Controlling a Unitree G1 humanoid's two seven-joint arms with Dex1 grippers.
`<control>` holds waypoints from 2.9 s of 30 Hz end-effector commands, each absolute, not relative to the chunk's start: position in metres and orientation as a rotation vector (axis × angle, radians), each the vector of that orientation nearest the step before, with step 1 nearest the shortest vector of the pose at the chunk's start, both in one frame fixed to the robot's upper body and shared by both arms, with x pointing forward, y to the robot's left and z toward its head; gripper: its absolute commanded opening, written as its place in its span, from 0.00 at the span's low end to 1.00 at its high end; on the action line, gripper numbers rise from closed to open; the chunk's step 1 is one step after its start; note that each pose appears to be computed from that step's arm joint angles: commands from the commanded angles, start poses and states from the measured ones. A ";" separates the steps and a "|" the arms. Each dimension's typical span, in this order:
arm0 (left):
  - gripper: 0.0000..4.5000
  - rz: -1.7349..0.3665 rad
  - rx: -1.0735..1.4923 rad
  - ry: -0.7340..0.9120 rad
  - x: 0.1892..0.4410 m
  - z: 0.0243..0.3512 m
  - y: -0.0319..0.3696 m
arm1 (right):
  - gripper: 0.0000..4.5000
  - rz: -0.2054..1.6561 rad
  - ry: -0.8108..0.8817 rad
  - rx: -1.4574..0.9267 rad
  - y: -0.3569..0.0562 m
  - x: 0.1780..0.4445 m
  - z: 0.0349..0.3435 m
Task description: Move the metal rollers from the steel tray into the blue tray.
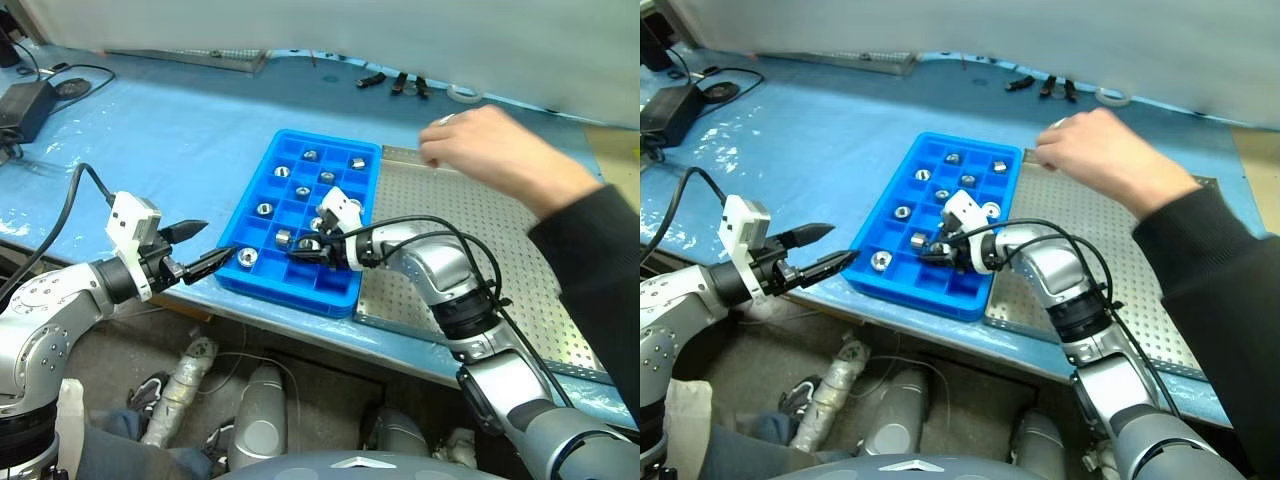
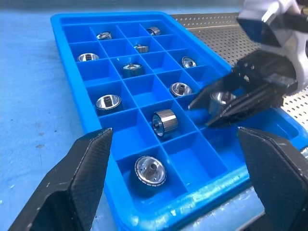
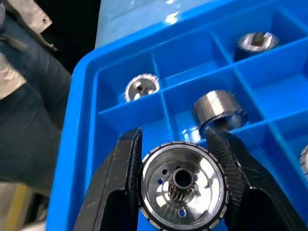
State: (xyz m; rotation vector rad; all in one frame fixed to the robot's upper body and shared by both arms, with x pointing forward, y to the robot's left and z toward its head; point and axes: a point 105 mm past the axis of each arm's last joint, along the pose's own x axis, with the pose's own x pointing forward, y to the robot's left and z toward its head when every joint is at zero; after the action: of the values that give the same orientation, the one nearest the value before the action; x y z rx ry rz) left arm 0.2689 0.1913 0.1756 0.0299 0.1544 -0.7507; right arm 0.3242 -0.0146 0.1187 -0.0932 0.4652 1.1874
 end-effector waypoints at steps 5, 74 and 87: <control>0.96 -0.792 0.054 0.124 0.278 0.188 0.185 | 0.38 1.238 0.462 -0.049 -0.011 0.307 0.134; 0.96 -1.315 0.180 -0.030 0.382 0.220 0.063 | 0.66 -0.012 0.182 -0.101 -0.201 0.392 0.113; 0.96 -1.283 0.178 -0.012 0.379 0.217 0.073 | 0.54 -0.031 0.228 -0.073 -0.207 0.393 0.092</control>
State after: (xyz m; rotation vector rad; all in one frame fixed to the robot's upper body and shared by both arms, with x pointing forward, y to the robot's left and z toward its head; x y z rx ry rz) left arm 0.3805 0.0694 0.2006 0.1503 0.0446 -1.2922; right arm 0.3905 -0.2076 0.0820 -0.0903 0.2711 -0.0295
